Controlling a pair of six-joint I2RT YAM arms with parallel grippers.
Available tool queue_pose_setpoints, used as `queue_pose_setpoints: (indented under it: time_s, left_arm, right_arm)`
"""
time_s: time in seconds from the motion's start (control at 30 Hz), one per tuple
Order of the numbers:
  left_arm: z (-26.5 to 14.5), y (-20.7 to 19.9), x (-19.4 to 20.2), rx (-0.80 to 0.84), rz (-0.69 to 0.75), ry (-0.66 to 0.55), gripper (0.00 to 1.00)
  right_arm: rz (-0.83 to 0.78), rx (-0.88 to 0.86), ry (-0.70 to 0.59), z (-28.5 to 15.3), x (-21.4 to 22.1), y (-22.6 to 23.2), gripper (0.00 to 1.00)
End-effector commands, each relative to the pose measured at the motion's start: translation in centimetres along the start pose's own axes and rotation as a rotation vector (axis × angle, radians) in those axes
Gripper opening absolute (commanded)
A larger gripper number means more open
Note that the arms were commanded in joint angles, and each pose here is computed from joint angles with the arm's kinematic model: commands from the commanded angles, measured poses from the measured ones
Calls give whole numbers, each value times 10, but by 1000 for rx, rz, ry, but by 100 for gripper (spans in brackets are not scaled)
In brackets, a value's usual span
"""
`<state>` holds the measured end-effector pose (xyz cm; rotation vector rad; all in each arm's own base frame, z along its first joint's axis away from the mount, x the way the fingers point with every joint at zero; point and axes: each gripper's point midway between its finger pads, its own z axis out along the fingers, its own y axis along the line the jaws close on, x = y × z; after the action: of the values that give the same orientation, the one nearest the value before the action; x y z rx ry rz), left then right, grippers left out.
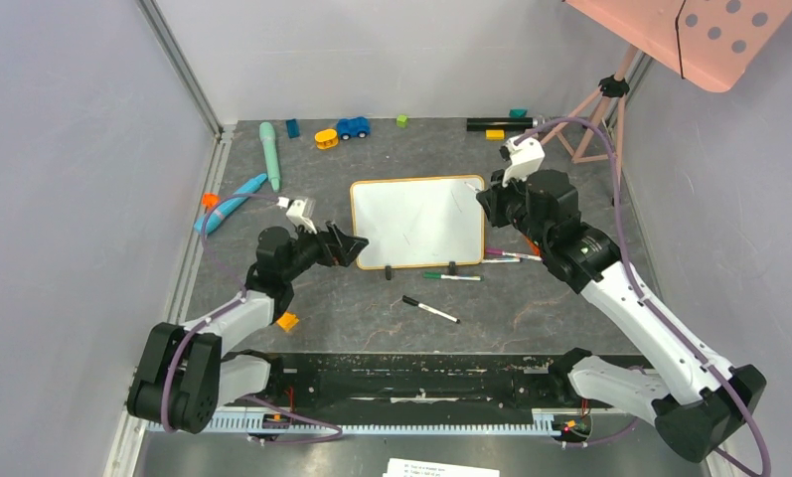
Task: Write a sentence on the whiteboard
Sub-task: Adjust the whiteboard at the center of the board.
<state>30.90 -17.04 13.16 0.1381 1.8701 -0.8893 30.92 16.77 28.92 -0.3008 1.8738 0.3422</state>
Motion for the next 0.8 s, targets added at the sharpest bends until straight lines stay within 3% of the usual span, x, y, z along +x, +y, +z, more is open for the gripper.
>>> queue_pose_setpoints:
  time_s: [0.0,0.27,0.53,0.77]
  left_arm:
    - [-6,12,-15,-56,17,-145,99]
    - [-2,43,-35,-16,-54,-217,99]
    - [30,27,-67,201,5,-170,99]
    - [49,34,-72,232,-11,-136,100]
  right_arm:
    - [-20,-4,-85,7,-30,2,0]
    - [-43,-1,-115,14,-35,2,0]
    - [-49,-56,-117,19,-31,11,0]
    - [-54,-56,-119,20,-33,11,0]
